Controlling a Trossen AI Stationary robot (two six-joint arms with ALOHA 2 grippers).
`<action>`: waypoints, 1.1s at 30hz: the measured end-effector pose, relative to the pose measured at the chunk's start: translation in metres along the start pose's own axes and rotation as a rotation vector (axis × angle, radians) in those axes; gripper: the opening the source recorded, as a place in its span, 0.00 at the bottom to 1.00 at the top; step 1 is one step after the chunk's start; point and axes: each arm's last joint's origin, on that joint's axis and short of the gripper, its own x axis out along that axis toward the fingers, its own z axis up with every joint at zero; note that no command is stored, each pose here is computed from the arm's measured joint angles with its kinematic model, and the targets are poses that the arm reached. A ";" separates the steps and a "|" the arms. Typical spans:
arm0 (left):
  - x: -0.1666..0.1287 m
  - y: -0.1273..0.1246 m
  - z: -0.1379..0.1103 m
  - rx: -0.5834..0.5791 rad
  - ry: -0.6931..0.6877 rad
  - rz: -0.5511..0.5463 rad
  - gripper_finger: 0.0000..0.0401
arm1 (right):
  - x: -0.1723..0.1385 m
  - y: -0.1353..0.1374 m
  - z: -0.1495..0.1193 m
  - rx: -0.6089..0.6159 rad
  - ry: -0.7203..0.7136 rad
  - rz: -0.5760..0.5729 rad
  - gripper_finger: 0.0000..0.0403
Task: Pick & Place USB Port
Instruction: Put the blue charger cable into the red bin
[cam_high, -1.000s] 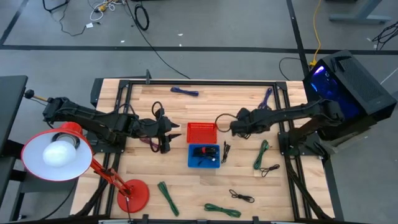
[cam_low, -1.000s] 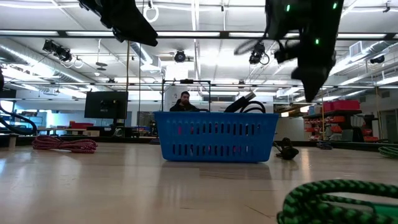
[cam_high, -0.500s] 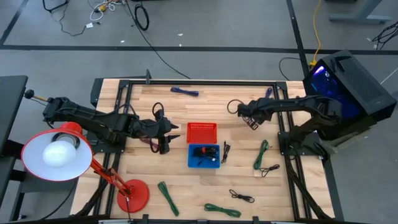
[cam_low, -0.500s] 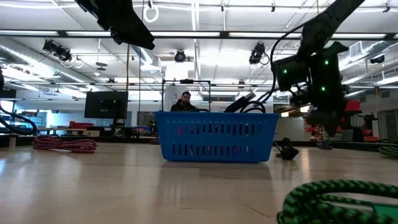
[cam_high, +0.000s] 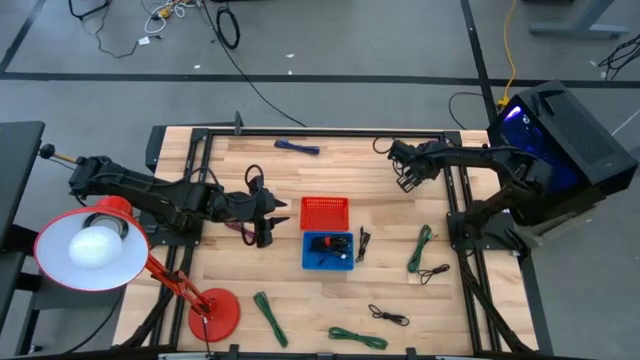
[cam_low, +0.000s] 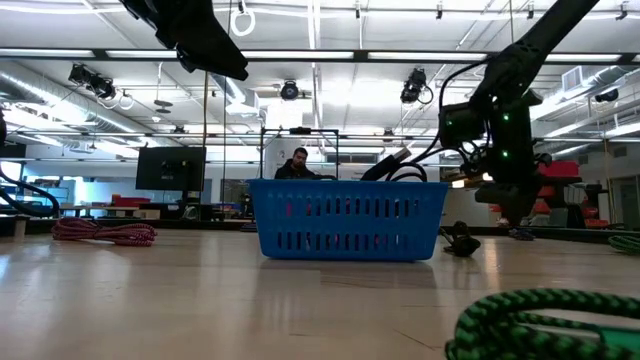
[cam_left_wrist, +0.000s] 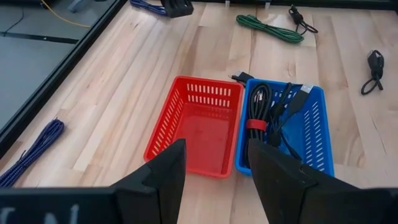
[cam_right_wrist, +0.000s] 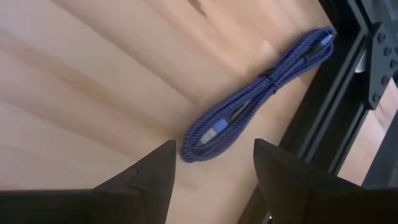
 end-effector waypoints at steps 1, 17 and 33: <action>0.000 0.000 0.000 0.001 0.003 0.001 0.45 | 0.001 -0.002 0.000 0.006 0.003 0.000 0.54; 0.000 0.000 0.000 0.004 0.005 0.001 0.45 | 0.029 -0.003 -0.019 0.028 0.032 0.076 0.54; 0.000 -0.001 -0.001 0.004 0.004 -0.002 0.45 | 0.032 0.002 -0.022 0.024 0.030 0.136 0.04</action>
